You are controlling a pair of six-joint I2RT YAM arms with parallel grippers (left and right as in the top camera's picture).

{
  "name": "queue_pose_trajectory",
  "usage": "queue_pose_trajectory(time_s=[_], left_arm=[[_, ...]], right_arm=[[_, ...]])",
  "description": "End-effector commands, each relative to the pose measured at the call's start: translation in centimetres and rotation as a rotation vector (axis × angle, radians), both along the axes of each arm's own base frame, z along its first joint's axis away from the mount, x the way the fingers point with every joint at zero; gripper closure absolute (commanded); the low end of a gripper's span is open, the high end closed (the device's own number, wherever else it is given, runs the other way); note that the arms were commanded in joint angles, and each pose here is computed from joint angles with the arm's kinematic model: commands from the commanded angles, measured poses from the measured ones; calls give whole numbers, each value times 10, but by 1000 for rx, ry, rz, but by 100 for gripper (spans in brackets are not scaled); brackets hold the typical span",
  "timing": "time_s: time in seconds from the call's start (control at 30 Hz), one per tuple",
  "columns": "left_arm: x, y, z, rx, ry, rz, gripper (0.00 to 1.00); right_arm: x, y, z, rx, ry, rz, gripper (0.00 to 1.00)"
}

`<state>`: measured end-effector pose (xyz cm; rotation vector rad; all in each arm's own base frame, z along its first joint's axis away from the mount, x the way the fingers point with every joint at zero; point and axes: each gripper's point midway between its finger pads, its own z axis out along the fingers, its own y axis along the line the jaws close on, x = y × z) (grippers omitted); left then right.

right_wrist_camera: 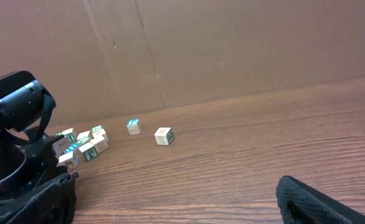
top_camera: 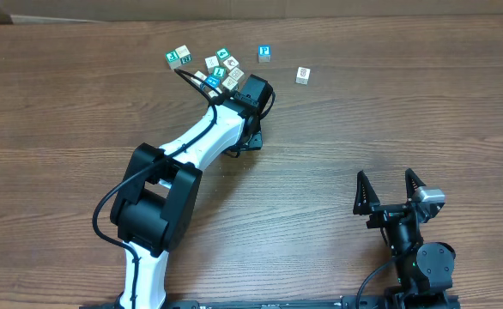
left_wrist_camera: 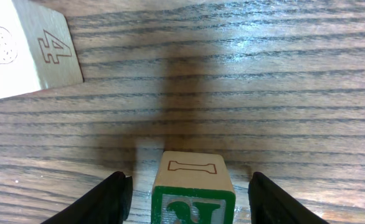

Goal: Form a horizontal line

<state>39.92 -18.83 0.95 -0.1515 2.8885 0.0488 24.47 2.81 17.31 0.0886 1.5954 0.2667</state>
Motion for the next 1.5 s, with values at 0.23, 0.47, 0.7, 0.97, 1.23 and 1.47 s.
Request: queue_pose_trajectory(time_s=[0.23, 0.47, 0.7, 0.97, 1.23, 1.47], left_arm=[[77, 5, 109, -43, -204, 9, 40], [102, 34, 165, -70, -285, 81, 60], [107, 63, 164, -40, -275, 91, 74], [107, 90, 159, -38, -247, 182, 42], [97, 107, 132, -25, -183, 257, 41], [88, 112, 101, -12, -133, 261, 44]], right_arm=[[1, -3, -3, -1, 0, -16, 0], [1, -3, -3, -1, 0, -16, 0], [1, -3, -3, -1, 0, -16, 0], [1, -3, -3, -1, 0, -16, 0], [1, -3, -3, -1, 0, -16, 0], [1, -3, -3, -1, 0, -16, 0]])
